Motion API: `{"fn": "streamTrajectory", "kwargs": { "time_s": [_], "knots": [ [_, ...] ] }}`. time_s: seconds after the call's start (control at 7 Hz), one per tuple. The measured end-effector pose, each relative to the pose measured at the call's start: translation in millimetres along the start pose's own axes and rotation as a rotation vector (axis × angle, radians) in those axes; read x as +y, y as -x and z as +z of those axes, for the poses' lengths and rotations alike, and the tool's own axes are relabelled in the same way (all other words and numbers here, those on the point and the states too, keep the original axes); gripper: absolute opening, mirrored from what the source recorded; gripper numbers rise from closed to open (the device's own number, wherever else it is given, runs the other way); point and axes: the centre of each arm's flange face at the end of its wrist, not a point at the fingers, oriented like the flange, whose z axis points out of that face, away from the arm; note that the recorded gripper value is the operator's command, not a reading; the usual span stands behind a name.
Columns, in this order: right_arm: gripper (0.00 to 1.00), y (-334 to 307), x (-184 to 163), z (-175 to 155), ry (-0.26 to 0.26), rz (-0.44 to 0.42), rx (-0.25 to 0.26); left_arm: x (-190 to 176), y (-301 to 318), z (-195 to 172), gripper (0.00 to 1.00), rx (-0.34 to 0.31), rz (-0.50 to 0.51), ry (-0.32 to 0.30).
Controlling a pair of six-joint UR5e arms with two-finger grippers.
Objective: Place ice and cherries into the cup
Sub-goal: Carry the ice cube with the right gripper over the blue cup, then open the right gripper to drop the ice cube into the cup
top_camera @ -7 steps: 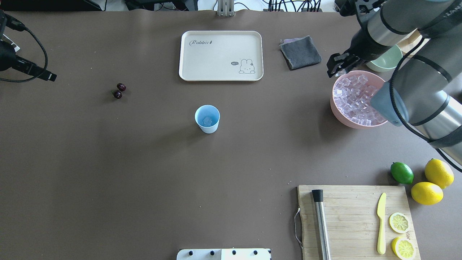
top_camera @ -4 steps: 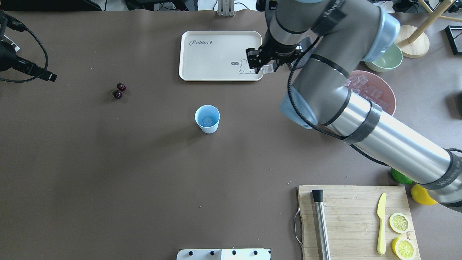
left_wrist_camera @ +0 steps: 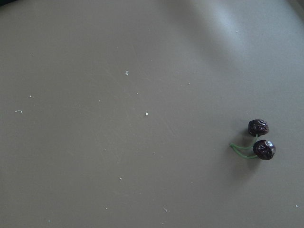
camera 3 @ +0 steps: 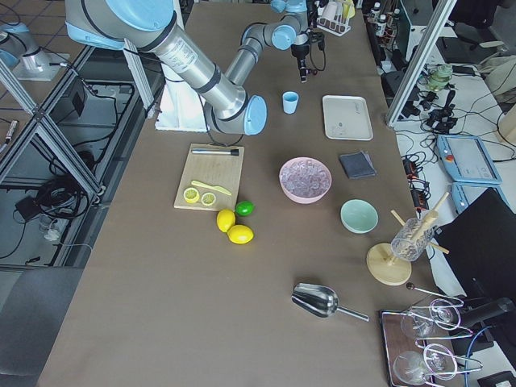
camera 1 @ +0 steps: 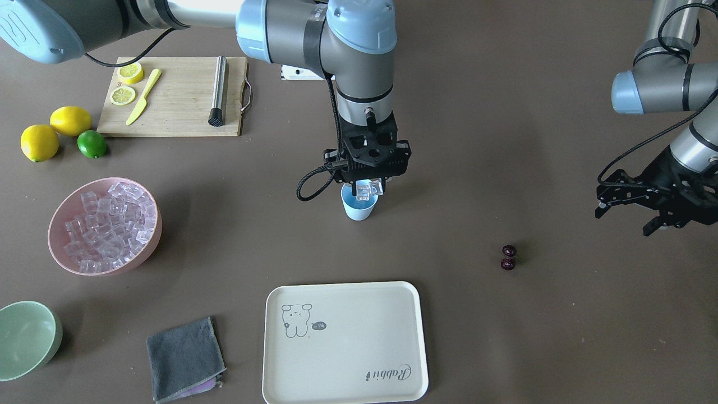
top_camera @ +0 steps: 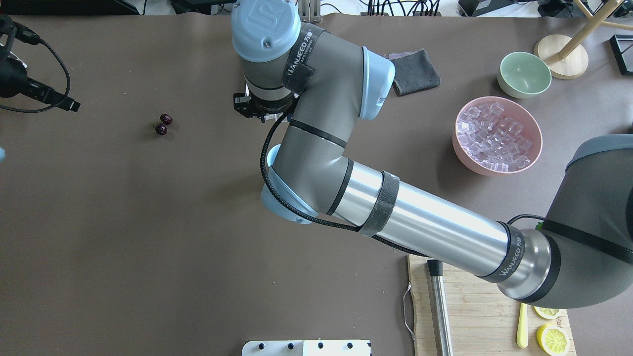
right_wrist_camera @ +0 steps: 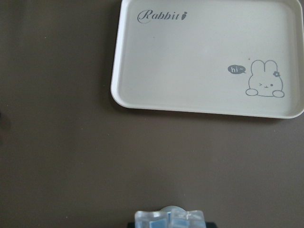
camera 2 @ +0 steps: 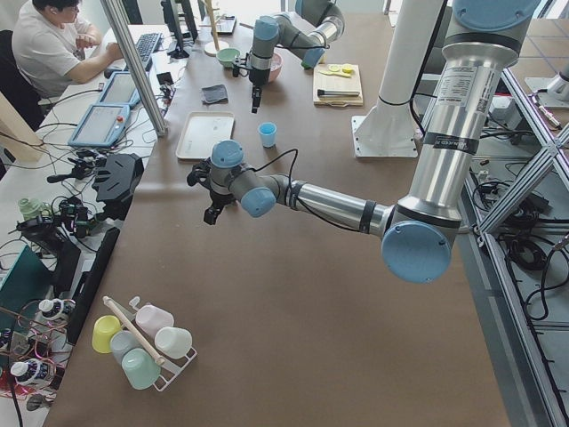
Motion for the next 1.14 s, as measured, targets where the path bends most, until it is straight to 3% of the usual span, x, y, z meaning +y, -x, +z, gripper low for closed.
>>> {"fn": "streamTrajectory", "kwargs": {
  "time_s": [0.71, 1.14],
  "knots": [
    [0.00, -0.3, 40.2, 44.4, -0.001, -0.031, 0.023, -7.4, -11.6, 5.2, 0.97, 0.007, 0.018, 0.002],
    [0.01, -13.6, 47.3, 59.1, -0.002, -0.034, 0.023, -8.8, -12.0, 5.0, 0.97, 0.007, 0.018, 0.001]
  ]
}}
